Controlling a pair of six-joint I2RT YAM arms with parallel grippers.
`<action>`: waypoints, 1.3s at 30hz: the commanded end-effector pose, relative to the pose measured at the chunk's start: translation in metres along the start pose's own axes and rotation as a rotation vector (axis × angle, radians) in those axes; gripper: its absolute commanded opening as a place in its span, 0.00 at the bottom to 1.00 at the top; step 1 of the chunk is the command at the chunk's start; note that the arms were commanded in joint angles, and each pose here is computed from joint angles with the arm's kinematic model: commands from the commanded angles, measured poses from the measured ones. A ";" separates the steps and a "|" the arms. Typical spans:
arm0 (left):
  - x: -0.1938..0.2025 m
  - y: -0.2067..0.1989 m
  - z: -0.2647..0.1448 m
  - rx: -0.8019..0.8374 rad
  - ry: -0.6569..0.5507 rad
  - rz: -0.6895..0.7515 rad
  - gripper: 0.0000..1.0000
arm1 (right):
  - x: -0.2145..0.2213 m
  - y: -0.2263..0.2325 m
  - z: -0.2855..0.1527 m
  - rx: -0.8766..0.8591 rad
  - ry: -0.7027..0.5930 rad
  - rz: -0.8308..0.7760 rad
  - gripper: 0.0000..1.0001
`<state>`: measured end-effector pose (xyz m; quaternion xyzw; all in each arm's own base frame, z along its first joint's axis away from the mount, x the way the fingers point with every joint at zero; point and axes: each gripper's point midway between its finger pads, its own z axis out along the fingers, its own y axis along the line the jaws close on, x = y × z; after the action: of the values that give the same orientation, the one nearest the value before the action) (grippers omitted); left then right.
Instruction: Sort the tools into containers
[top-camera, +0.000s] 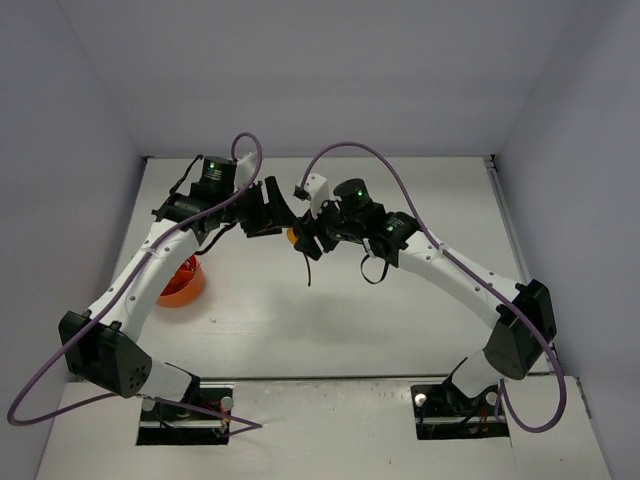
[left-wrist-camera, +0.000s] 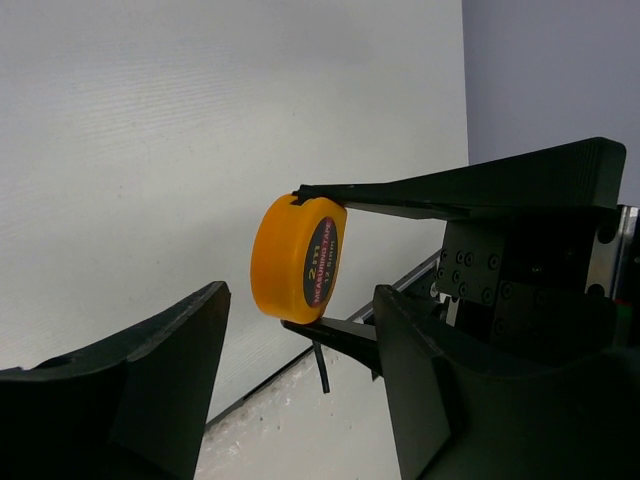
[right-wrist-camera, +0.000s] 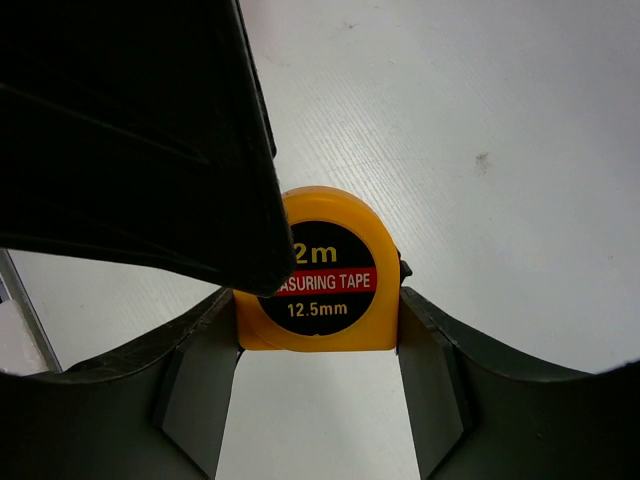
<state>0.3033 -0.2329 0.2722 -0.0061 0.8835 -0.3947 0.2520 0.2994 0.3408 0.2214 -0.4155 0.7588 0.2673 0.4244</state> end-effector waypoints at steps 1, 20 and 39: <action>-0.007 -0.021 0.001 0.095 -0.022 0.008 0.54 | -0.067 0.013 -0.029 -0.026 -0.202 -0.042 0.30; -0.009 -0.036 0.000 0.183 -0.030 0.018 0.04 | -0.079 0.015 -0.033 -0.032 -0.259 -0.041 0.37; -0.067 0.090 -0.125 -0.423 -0.299 0.299 0.00 | -0.065 -0.005 -0.042 0.060 -0.245 0.008 0.90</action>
<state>0.3273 -0.1318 0.2681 -0.0277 0.8979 -0.2844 0.3349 0.3005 0.3424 0.2593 -0.3905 0.7362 0.2906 0.4702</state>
